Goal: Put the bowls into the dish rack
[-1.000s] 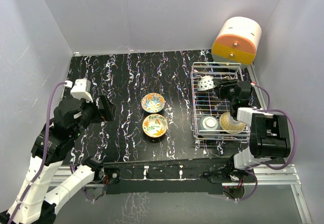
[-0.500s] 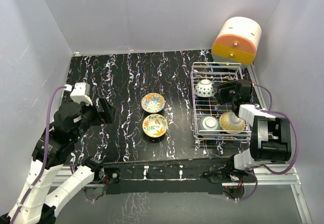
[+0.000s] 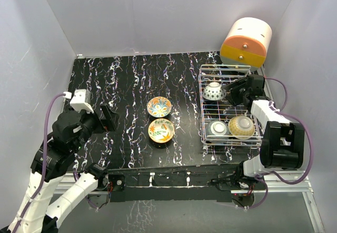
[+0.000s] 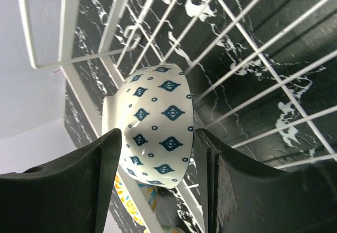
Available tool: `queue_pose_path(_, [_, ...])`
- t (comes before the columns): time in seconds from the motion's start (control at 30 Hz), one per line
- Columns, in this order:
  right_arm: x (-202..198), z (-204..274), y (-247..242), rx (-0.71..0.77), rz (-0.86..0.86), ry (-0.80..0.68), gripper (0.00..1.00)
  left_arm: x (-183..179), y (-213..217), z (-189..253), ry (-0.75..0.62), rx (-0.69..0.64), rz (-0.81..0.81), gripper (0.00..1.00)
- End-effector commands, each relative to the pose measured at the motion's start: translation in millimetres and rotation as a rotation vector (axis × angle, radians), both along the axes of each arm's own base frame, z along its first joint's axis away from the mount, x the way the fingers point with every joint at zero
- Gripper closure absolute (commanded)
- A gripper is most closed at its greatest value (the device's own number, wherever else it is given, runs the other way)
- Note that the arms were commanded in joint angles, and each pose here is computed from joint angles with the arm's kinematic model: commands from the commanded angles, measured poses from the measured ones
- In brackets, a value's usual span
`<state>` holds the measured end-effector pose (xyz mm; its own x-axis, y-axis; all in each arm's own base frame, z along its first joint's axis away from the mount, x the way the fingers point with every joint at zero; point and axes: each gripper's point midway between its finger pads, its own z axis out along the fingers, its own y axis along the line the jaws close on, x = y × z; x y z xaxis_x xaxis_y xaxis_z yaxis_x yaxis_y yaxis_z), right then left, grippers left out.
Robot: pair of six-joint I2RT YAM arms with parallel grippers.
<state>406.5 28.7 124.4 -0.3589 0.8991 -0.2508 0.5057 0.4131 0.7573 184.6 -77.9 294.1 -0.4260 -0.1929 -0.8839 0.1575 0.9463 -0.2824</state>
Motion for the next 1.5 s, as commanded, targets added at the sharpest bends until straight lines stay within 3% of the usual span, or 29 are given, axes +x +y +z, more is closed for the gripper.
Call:
queue_pose_path(0.0, [-1, -1, -1, -0.043, 0.052, 0.019, 0.41, -3, 2, -1, -0.013, -0.011, 0.003, 0.03])
queue_pose_path(0.33, [-3, 1, -5, -0.101, 0.081, 0.037, 0.39, -7, 7, 1, -0.025, -0.017, 0.02, 0.03])
queue_pose_path(0.7, [1, 73, -14, -0.389, 0.23, -0.083, 0.38, -2, 5, -3, -0.015, 0.005, 0.016, 0.03])
queue_pose_path(0.87, [8, 72, 5, -0.561, 0.377, -0.017, 0.37, 5, 2, -3, -0.006, 0.023, 0.013, 0.03])
queue_pose_path(0.93, [10, 74, 17, -0.66, 0.418, 0.004, 0.3, 7, 1, -2, -0.003, 0.028, 0.014, 0.03])
queue_pose_path(1.03, [11, 72, 33, -0.753, 0.492, 0.038, 0.29, 9, 1, -3, 0.003, 0.035, 0.017, 0.03])
queue_pose_path(1.33, [-3, 50, 37, -0.847, 0.562, 0.137, 0.26, 13, -1, -7, 0.022, 0.037, 0.019, 0.03])
queue_pose_path(1.47, [-13, 39, 42, -0.847, 0.618, 0.161, 0.19, 14, -2, -9, 0.029, 0.042, 0.017, 0.03])
